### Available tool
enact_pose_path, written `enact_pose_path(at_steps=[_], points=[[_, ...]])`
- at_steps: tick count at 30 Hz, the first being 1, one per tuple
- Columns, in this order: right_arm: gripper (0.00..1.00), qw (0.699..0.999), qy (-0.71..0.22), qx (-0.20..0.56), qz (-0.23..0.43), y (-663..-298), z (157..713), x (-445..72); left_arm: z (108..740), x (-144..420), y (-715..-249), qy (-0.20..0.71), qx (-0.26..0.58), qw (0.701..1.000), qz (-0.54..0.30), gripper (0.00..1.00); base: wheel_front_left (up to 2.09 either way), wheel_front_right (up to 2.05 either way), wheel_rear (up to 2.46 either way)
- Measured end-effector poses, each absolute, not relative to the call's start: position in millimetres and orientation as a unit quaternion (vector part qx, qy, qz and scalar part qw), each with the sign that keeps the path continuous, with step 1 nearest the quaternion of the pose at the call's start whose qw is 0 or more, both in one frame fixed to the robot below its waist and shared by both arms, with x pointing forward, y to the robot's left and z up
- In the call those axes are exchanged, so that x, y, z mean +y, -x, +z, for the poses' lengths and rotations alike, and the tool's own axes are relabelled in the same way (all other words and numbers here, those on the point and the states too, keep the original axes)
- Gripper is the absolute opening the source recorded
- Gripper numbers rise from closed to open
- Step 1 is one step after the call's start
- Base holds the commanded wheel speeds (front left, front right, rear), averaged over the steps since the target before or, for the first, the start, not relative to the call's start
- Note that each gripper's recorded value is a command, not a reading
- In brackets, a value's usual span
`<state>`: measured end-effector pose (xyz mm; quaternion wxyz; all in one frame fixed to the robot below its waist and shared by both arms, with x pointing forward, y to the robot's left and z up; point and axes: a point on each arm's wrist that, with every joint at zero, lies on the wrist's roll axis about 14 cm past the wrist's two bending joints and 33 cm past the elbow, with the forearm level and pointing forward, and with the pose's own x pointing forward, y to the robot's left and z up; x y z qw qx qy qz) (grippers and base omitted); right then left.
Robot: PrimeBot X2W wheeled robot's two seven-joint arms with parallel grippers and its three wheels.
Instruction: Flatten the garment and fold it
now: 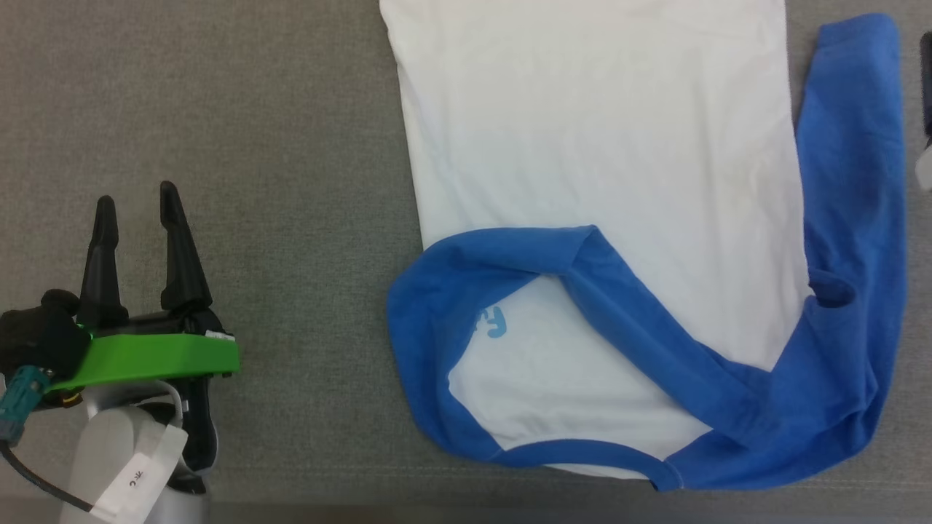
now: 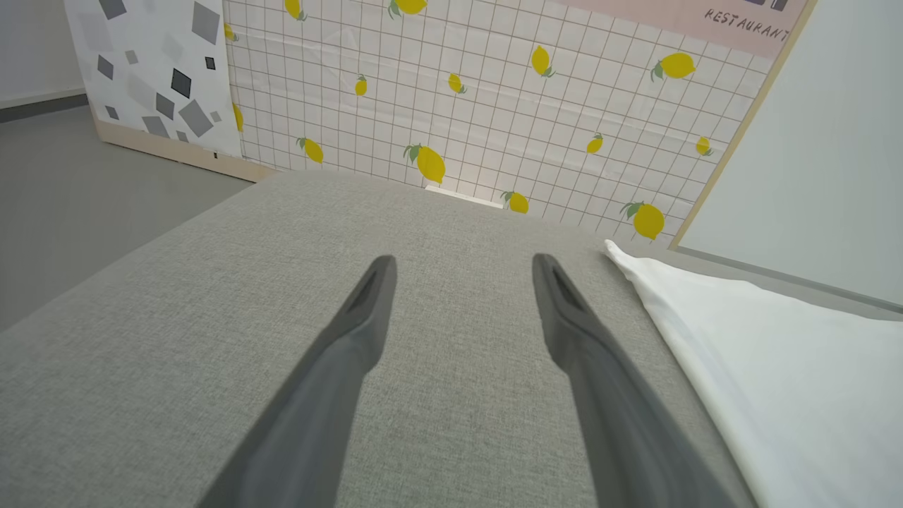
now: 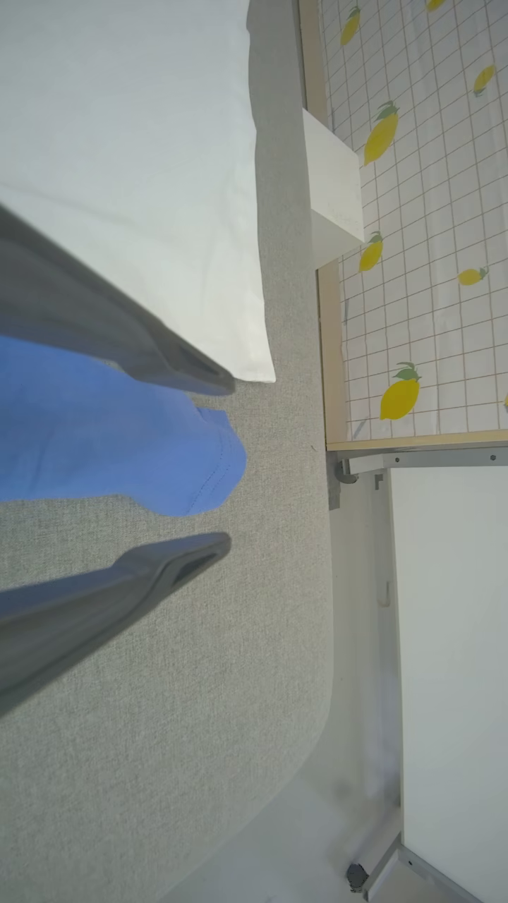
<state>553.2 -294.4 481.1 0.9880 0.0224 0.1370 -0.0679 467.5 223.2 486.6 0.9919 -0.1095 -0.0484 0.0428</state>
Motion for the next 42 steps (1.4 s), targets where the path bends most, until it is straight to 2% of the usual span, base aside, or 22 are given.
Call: enact_pose_path(at_steps=[9, 14, 15, 16, 17, 18, 25, 32, 37, 38, 42], points=[[1.0, 0.966, -0.016, 0.249, -0.073, -606, 425, -291, 461, 245, -476, 0.097, -0.036, 0.992, 0.072, 1.0, 0.0, 0.0, 0.0], [1.0, 0.933, -0.002, 0.353, -0.07, -606, 375, -281, 447, 258, -474, 0.087, -0.022, 0.992, 0.091, 1.0, 0.0, 0.0, 0.0], [0.49, 0.929, 0.002, 0.364, -0.071, -607, 370, -281, 444, 260, -472, 0.085, -0.018, 0.992, 0.093, 1.0, 0.0, 0.0, 0.0], [0.43, 0.927, 0.006, 0.369, -0.074, -609, 369, -281, 442, 262, -471, 0.084, -0.015, 0.992, 0.097, 1.0, 0.0, 0.0, 0.0], [0.04, 0.925, 0.012, 0.372, -0.075, -612, 369, -280, 440, 264, -470, 0.083, -0.014, 0.991, 0.1, 1.0, 0.0, 0.0, 0.0], [0.0, 0.925, 0.02, 0.373, -0.075, -614, 370, -279, 439, 266, -469, 0.082, -0.011, 0.991, 0.102, 1.0, 0.0, 0.0, 0.0], [0.0, 0.94, 0.038, 0.33, -0.08, -610, 387, -277, 444, 266, -465, 0.074, -0.013, 0.992, 0.101, 1.0, 0.0, 0.0, 0.0], [0.0, 0.968, 0.065, 0.239, -0.047, -591, 449, -254, 463, 263, -457, 0.08, -0.029, 0.992, 0.097, 1.0, 0.0, 0.0, 0.0], [0.0, 0.98, 0.091, 0.18, -0.002, -556, 509, -222, 480, 260, -443, 0.085, -0.042, 0.991, 0.092, 1.0, 0.0, 0.0, 0.0], [0.0, 0.983, 0.101, 0.15, 0.041, -528, 541, -190, 492, 258, -435, 0.089, -0.054, 0.991, 0.089, 1.0, 0.0, 0.0, 0.0], [0.0, 0.979, 0.115, 0.131, 0.104, -494, 566, -147, 505, 256, -424, 0.094, -0.067, 0.99, 0.086, 1.0, 0.0, 0.0, 0.0]])
